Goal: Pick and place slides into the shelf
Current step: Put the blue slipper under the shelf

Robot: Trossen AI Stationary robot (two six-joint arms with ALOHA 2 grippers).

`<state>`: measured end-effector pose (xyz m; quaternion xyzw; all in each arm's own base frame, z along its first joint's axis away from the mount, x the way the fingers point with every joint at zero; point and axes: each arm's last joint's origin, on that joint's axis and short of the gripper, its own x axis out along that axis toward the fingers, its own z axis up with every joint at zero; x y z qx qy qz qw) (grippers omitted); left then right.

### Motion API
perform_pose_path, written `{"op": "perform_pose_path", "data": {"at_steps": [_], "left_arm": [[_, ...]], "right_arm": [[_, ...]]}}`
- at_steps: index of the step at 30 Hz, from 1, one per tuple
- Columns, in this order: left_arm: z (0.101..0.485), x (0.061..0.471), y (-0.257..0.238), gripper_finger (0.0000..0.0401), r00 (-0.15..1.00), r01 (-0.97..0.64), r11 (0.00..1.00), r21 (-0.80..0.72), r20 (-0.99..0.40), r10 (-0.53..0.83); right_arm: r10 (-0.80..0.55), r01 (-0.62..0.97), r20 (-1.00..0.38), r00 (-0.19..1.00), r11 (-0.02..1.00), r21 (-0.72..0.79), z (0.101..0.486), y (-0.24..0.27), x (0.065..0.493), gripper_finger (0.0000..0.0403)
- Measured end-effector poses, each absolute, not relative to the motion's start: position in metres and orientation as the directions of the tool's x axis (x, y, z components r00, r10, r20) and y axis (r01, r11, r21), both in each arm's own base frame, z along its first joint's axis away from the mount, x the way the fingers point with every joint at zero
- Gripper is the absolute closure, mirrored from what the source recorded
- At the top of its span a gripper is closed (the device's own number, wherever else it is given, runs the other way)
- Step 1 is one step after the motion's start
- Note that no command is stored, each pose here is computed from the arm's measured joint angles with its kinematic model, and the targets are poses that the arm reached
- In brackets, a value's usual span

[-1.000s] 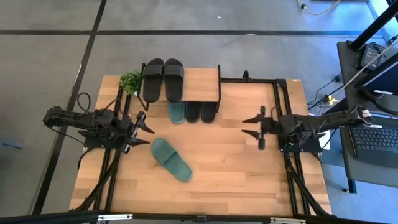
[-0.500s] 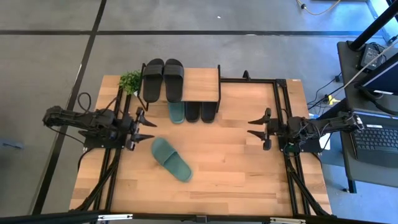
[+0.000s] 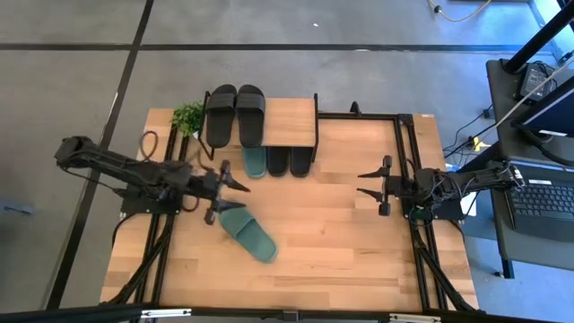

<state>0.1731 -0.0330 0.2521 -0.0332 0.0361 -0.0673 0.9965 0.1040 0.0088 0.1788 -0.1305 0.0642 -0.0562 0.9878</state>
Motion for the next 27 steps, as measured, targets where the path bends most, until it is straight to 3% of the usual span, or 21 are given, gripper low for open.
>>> {"op": "perform_pose_path", "data": {"at_steps": [6, 13, 21, 27], "left_arm": [[0.285, 0.228, -0.066, 0.0197, 0.944, 0.168, 0.976, -0.141, -0.261, -0.200], [0.269, 0.280, -0.101, 0.0197, 0.797, -0.127, 0.948, -0.291, -0.599, -0.077], [0.236, 0.311, -0.152, 0.0197, 0.693, -0.278, 0.837, -0.472, -0.702, -0.166], [0.206, 0.305, -0.175, 0.0197, 0.576, -0.462, 0.751, -0.471, -0.804, -0.149]], "right_arm": [[-0.127, 0.085, -0.126, 0.984, 0.951, -0.297, 0.177, 0.009, 0.104, 0.0215], [-0.129, 0.064, -0.194, 0.972, 0.948, -0.310, 0.171, 0.009, 0.103, 0.0215], [-0.132, 0.064, -0.259, 0.957, 0.965, -0.255, 0.164, 0.008, 0.101, 0.0214], [-0.132, 0.067, -0.268, 0.954, 0.969, -0.239, 0.163, 0.008, 0.101, 0.0214]]}}
